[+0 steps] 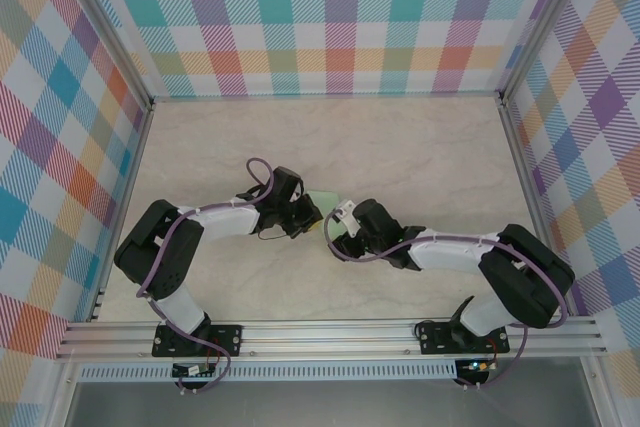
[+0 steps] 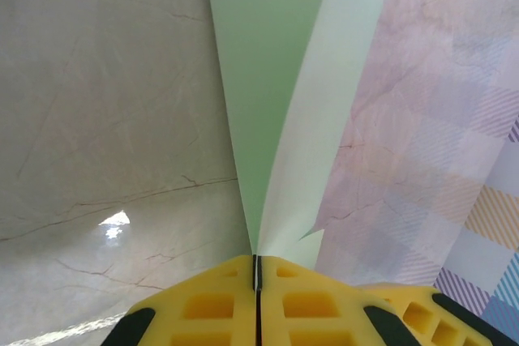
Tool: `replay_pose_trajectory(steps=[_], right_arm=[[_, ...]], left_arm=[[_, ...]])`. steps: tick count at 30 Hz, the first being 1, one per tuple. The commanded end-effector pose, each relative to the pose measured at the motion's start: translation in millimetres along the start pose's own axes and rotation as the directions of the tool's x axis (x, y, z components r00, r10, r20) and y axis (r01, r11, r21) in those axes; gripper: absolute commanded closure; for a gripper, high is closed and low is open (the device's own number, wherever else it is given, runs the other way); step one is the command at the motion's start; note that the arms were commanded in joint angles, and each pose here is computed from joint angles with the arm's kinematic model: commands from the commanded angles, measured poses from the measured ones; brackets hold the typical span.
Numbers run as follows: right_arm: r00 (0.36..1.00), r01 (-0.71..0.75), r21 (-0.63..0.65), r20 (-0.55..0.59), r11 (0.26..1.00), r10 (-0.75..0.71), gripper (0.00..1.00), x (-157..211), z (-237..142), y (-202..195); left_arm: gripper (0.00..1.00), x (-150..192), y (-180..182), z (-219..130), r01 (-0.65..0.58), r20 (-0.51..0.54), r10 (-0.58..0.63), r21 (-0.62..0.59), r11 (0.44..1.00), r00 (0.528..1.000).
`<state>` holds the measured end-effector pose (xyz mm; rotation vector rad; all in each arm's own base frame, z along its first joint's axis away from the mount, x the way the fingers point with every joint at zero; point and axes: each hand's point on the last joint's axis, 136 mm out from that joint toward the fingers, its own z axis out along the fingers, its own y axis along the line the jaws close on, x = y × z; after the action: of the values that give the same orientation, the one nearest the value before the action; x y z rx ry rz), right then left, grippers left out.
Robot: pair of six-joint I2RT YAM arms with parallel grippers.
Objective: Fold a paper plane with a square sheet of paper (pick it up from the middle)
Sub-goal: Fold the wing for the fifth time at the center of the table.
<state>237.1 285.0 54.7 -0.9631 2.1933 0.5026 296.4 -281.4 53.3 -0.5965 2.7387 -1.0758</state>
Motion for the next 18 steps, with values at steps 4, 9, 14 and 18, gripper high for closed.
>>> replay_pose_trajectory(steps=[4, 9, 14, 18], right_arm=[[0.974, 0.191, 0.041, 0.120, 0.981, -0.194, 0.37, -24.5, 7.8, 7.9], [0.965, 0.235, 0.064, 0.105, 0.970, -0.240, 0.40, -25.2, 19.5, 6.6], [0.960, 0.241, 0.099, 0.124, 0.966, -0.252, 0.50, -29.1, 26.2, 2.0], [0.958, 0.239, 0.141, 0.126, 0.961, -0.257, 0.57, -29.2, 30.4, -5.2]], left_arm=[[0.93, 1.2, -19.0, -8.6, 0.002, -0.003, -0.002, 0.025, 1.000, 1.000], [0.93, 1.4, -21.8, -9.7, 0.004, -0.007, -0.004, 0.026, 1.000, 1.000], [0.93, 1.2, -20.5, -10.2, 0.006, -0.006, -0.006, 0.016, 1.000, 1.000], [0.93, 1.6, -19.9, -11.9, 0.006, -0.005, -0.006, 0.011, 1.000, 1.000]])
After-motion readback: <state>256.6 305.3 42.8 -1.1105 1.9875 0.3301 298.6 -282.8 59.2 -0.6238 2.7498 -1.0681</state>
